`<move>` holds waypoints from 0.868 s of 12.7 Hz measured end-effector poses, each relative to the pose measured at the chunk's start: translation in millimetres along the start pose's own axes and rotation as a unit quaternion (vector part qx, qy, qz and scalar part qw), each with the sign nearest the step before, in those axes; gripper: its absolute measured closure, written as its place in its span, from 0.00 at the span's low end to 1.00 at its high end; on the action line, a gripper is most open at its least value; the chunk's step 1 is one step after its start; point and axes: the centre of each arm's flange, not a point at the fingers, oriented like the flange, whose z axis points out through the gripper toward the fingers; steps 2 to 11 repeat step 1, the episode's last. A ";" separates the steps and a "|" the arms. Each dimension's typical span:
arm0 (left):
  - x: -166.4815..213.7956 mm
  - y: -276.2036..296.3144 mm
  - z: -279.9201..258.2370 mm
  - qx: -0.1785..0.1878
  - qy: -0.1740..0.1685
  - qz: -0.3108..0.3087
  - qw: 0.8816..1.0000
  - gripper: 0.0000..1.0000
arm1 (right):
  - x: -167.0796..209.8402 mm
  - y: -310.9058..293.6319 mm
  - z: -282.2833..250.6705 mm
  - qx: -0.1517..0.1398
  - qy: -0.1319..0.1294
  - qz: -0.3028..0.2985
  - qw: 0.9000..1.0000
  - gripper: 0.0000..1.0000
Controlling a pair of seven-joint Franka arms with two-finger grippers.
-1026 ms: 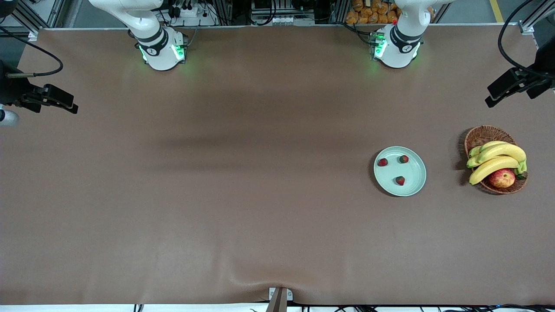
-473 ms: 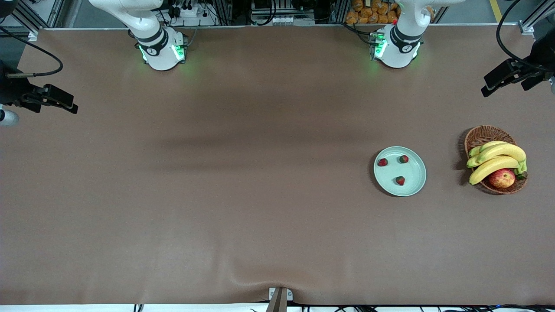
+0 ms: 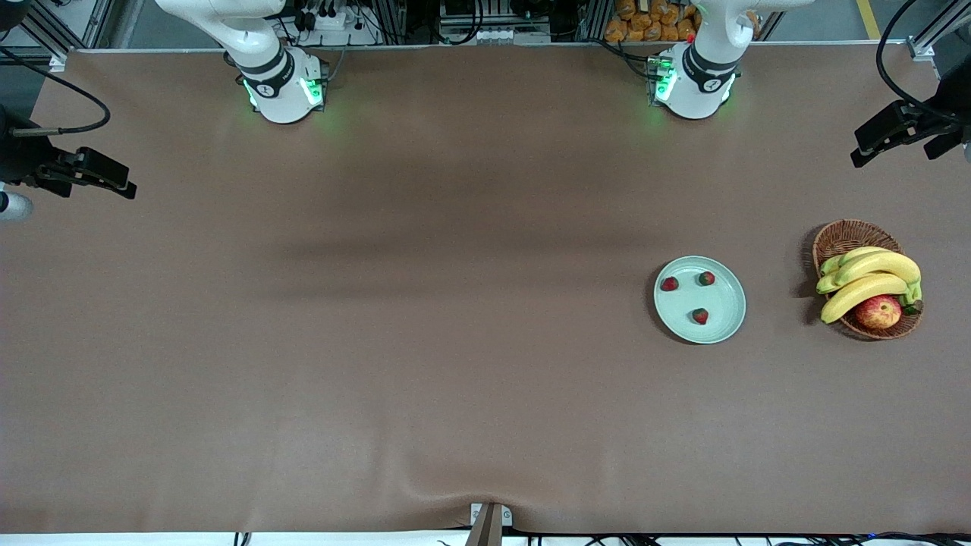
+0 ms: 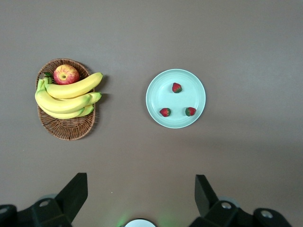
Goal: Collect all strawberries into plate
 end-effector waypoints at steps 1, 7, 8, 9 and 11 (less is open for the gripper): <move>0.0 -0.1 1.4 0.001 -0.002 0.000 1.000 0.00 | 0.0 0.0 0.0 0.000 0.000 0.000 1.000 0.00; 0.0 -0.1 1.4 0.001 -0.002 0.000 1.000 0.00 | 0.0 0.0 0.0 0.000 0.000 0.000 1.000 0.00; 0.0 -0.1 1.4 0.001 -0.002 0.000 1.000 0.00 | 0.0 0.0 0.0 0.000 0.000 0.000 1.000 0.00; 0.0 -0.1 1.4 0.001 -0.002 0.000 1.000 0.00 | 0.0 0.0 0.0 0.000 0.000 0.000 1.000 0.00; 0.0 -0.1 1.4 0.001 -0.002 0.000 1.000 0.00 | 0.0 0.0 0.0 0.000 0.000 0.000 1.000 0.00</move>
